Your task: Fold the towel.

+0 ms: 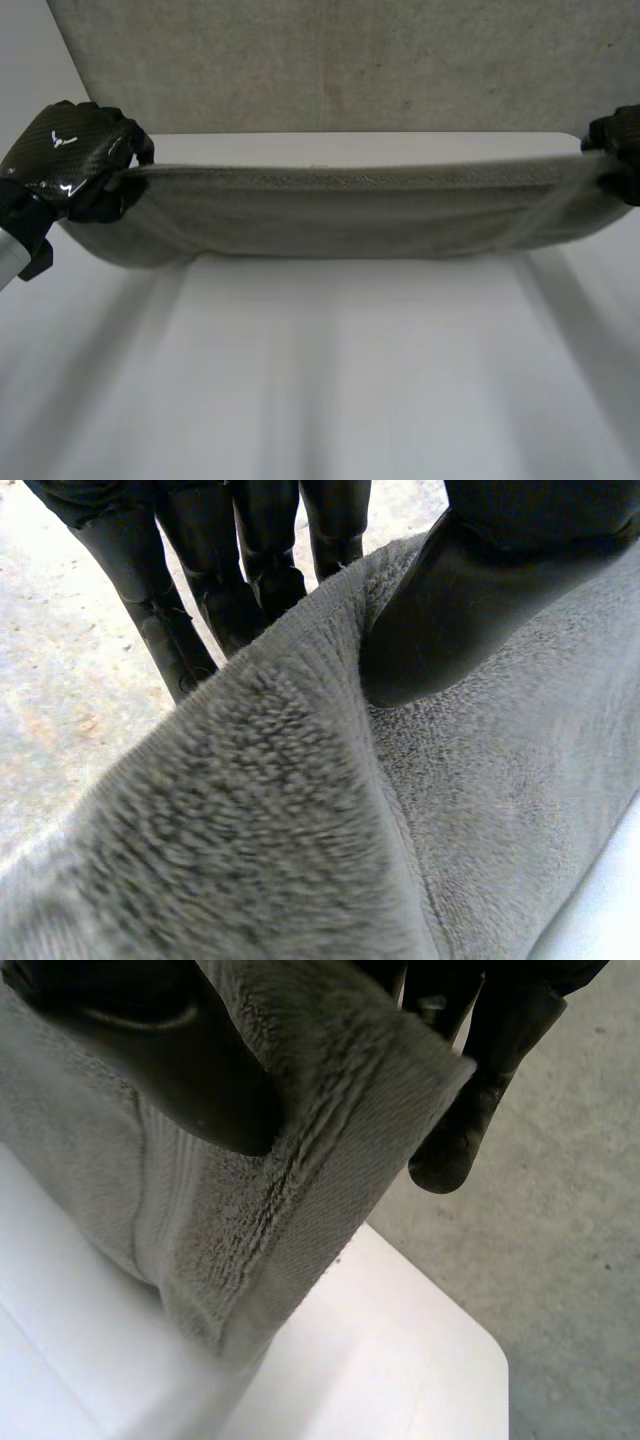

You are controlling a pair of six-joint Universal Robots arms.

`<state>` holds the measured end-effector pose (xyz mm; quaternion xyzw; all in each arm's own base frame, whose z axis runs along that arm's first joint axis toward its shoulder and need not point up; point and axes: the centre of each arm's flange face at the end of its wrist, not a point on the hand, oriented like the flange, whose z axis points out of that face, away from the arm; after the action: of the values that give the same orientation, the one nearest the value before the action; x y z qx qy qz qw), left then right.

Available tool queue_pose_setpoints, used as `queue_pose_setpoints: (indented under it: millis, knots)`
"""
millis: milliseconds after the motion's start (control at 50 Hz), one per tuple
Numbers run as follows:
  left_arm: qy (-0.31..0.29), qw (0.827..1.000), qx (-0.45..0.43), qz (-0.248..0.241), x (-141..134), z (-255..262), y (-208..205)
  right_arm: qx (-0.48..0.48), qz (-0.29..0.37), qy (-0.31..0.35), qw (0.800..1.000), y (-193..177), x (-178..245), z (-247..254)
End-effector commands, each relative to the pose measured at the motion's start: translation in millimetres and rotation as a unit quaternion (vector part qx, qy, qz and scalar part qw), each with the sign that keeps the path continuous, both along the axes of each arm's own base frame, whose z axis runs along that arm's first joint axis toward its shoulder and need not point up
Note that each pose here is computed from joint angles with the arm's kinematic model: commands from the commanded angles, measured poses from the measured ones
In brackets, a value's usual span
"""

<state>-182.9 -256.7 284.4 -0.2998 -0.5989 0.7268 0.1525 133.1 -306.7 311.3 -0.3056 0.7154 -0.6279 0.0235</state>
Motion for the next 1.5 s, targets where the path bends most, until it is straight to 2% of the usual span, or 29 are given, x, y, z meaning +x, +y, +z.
queue_pose_setpoints:
  millis: [20,80,140,200,240,300,380,580,660,760,920,1120,1220,1280,1400,1500]
  knots:
    - [-0.003,1.0,0.013,-0.011,4,-5,-2,-0.006,0.0,0.021,1.0,-2,-9,-4]
    - [-0.003,1.0,0.013,-0.007,6,-5,-8,-0.008,0.001,0.023,1.0,-4,-9,-3]
    - [0.0,0.999,0.043,-0.004,8,-23,-31,0.004,0.01,0.017,1.0,-20,-5,-16]
    - [-0.001,0.997,0.069,-0.016,1,-41,-55,0.001,0.035,0.023,0.999,-36,16,-28]
    - [0.0,0.997,0.079,-0.024,-5,-48,-65,-0.003,0.031,0.039,0.999,-49,37,-34]
    - [-0.004,0.993,0.1,-0.061,-31,-70,-91,0.0,0.007,0.054,0.999,-65,45,-46]
    - [-0.005,0.991,0.117,-0.066,-39,-83,-113,0.01,-0.01,0.062,0.998,-81,47,-63]
    - [-0.006,0.987,0.14,-0.073,-49,-105,-137,0.046,0.002,0.066,0.997,-93,61,-103]
    - [-0.007,0.989,0.138,-0.06,-52,-113,-147,0.05,0.005,0.068,0.996,-96,68,-112]
    - [-0.007,0.991,0.132,-0.031,-51,-124,-167,0.029,-0.025,0.077,0.996,-113,72,-126]
    - [-0.008,0.991,0.13,-0.022,-55,-137,-181,0.0,-0.068,0.085,0.994,-134,71,-133]
    - [-0.009,0.99,0.141,-0.026,-61,-146,-180,0.009,-0.06,0.086,0.994,-133,81,-146]
    - [-0.007,0.991,0.135,-0.006,-59,-140,-184,0.005,-0.068,0.087,0.994,-130,84,-143]
    - [-0.005,0.992,0.127,0.003,-58,-132,-185,-0.002,-0.069,0.08,0.994,-128,88,-134]
    - [0.015,0.993,0.119,-0.003,-61,-98,-176,-0.022,-0.075,0.024,0.997,-115,87,-89]
    - [0.029,0.99,0.134,-0.008,-61,-78,-159,-0.018,-0.069,0.014,0.997,-86,80,-65]
